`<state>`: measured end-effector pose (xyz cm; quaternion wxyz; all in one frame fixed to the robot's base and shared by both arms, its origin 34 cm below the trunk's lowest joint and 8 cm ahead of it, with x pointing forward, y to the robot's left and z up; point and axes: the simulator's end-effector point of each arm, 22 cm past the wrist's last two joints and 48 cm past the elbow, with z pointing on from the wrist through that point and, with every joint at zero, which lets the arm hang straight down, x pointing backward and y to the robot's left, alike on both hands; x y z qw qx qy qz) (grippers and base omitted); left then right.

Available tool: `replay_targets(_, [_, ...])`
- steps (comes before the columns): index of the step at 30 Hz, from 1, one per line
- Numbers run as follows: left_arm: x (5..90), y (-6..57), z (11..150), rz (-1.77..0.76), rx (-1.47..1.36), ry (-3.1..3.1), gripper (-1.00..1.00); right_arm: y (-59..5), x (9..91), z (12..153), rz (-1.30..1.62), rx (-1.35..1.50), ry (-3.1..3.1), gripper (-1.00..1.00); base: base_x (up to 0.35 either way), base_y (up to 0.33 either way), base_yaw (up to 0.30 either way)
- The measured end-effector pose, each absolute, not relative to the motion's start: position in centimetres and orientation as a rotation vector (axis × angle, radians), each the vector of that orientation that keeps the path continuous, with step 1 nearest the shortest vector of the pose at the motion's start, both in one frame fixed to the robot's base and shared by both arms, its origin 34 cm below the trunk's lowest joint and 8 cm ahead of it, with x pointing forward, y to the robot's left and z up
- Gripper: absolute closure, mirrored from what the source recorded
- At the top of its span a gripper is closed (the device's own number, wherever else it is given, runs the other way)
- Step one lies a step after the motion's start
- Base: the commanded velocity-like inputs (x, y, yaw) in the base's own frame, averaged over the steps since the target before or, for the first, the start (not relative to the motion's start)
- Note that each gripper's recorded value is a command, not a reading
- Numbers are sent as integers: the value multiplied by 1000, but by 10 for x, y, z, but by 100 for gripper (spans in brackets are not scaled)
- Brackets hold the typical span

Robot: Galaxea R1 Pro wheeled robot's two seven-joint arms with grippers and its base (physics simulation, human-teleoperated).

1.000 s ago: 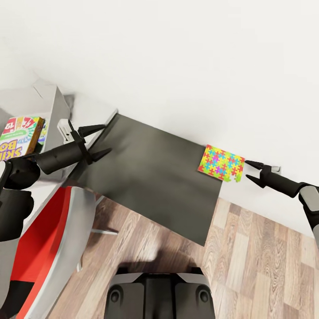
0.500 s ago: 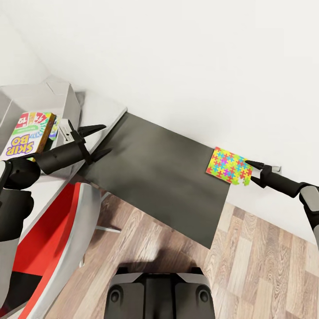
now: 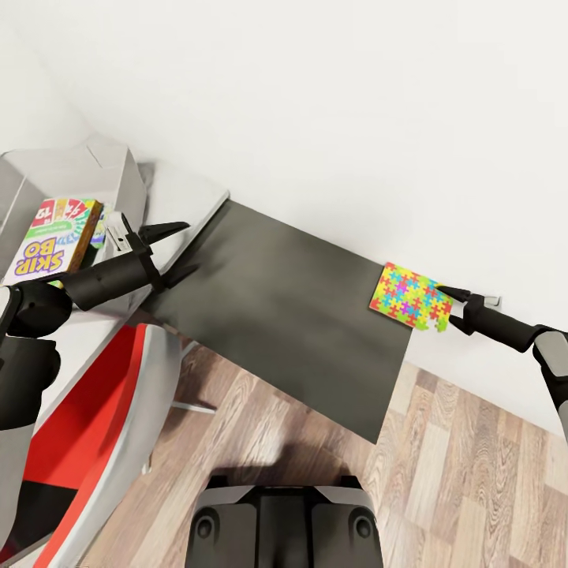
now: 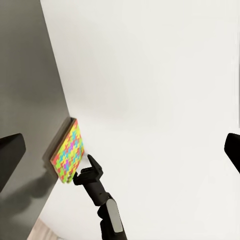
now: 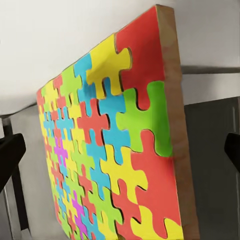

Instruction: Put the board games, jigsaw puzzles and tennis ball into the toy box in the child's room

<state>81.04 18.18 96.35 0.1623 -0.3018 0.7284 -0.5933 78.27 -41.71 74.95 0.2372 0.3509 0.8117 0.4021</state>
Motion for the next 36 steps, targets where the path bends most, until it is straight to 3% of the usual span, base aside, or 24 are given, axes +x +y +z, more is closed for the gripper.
replay_targets(8, [810,182,964,-1693,-861,2078,-100,-417,783,750,1102,961,2225,-100,0,0,85])
replay_targets(9, [810,182,964,-1693,-861,2078,-100,-417,783,750,1102,961,2225,100,0,0,39])
replay_targets(36, [811,181,968,-1714,-858,2055,-100,-399,780,779,1161,837,2260,100,0,0,5])
